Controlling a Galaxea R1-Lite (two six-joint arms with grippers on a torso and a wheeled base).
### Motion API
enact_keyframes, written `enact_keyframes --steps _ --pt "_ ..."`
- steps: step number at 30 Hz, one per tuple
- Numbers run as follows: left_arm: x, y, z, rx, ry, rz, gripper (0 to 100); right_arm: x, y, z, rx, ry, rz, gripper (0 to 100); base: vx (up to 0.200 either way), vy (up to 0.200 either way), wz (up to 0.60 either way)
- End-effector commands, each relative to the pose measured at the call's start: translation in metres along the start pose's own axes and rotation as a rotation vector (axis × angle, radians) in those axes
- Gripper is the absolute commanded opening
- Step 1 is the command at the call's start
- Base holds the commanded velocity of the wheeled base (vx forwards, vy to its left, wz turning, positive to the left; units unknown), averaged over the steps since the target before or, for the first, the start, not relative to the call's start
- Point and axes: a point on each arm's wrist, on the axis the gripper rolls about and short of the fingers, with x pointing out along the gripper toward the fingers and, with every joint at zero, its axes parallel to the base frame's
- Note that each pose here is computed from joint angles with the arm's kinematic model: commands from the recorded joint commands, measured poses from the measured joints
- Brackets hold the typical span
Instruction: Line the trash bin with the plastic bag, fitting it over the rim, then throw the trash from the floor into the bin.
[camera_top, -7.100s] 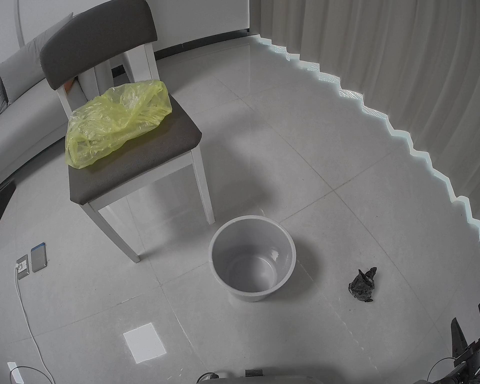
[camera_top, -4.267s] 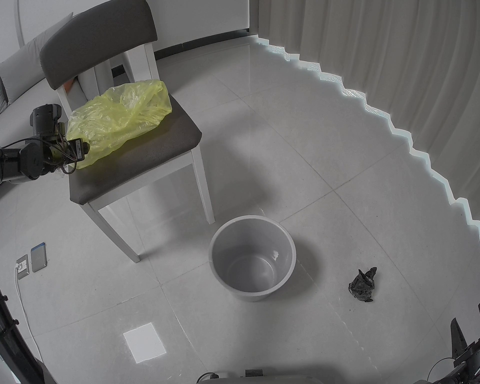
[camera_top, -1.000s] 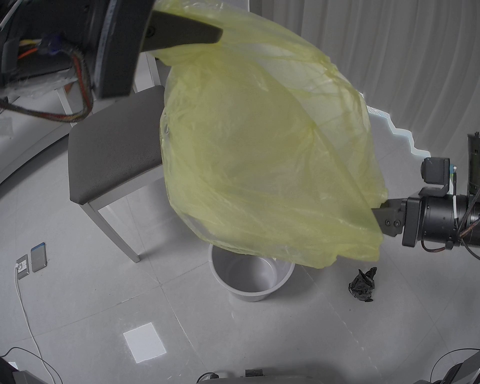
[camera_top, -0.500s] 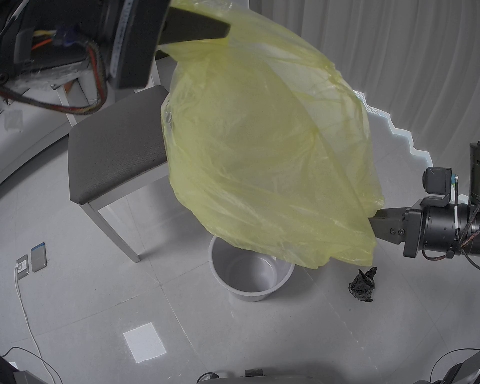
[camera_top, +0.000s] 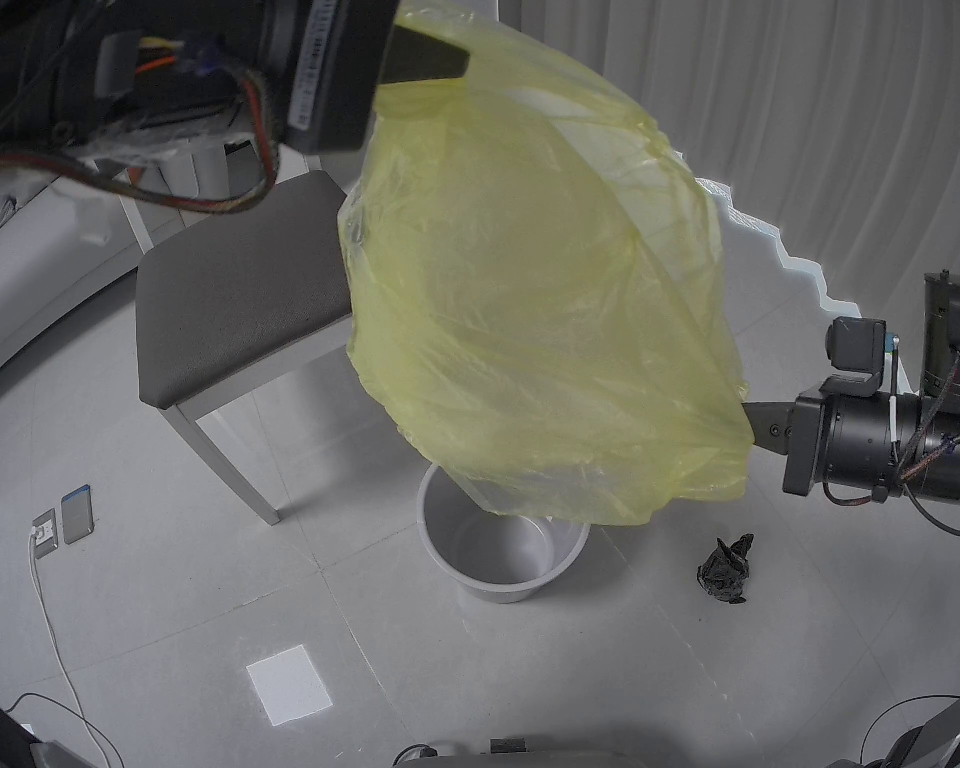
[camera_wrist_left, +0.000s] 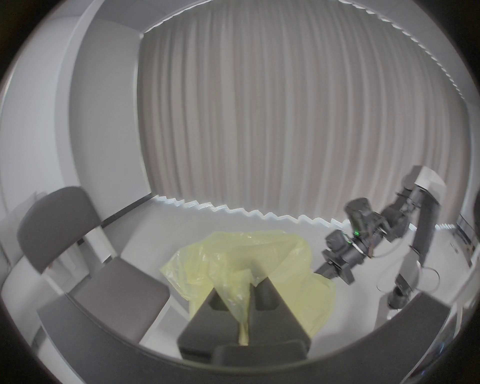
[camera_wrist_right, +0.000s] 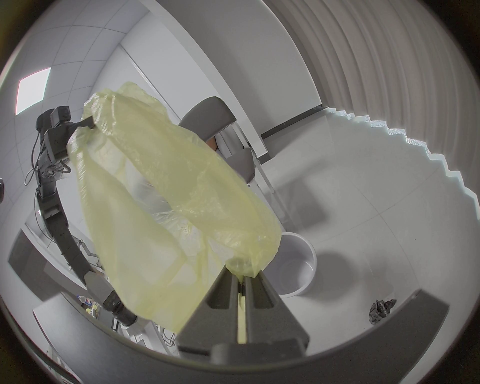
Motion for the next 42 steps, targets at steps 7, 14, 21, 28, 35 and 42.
enact_keyframes --steps 7,14,21,28,35,42 --pt "0.034 0.005 -0.046 -0.327 0.117 0.271 0 0.056 -0.018 -0.017 0.043 0.025 -0.144 0 0.0 0.0 0.0" --pt "0.032 0.012 -0.111 -0.471 0.249 0.143 0 0.067 -0.026 -0.026 0.053 0.064 -0.19 0 0.0 0.0 0.0" --pt "0.079 0.025 -0.178 -0.548 0.23 0.221 0 0.095 -0.045 -0.044 0.062 0.152 -0.236 0 0.0 0.0 0.0" --pt "0.124 0.026 -0.233 -0.676 0.3 0.267 0 0.118 -0.084 -0.06 0.054 0.225 -0.303 0 0.0 0.0 0.0" --pt "0.152 0.026 -0.258 -0.694 0.294 0.275 0 0.129 -0.108 -0.064 0.086 0.248 -0.291 0 0.0 0.0 0.0" --pt "0.168 0.02 -0.274 -0.737 0.314 0.276 0 0.142 -0.13 -0.073 0.102 0.231 -0.309 0 0.0 0.0 0.0"
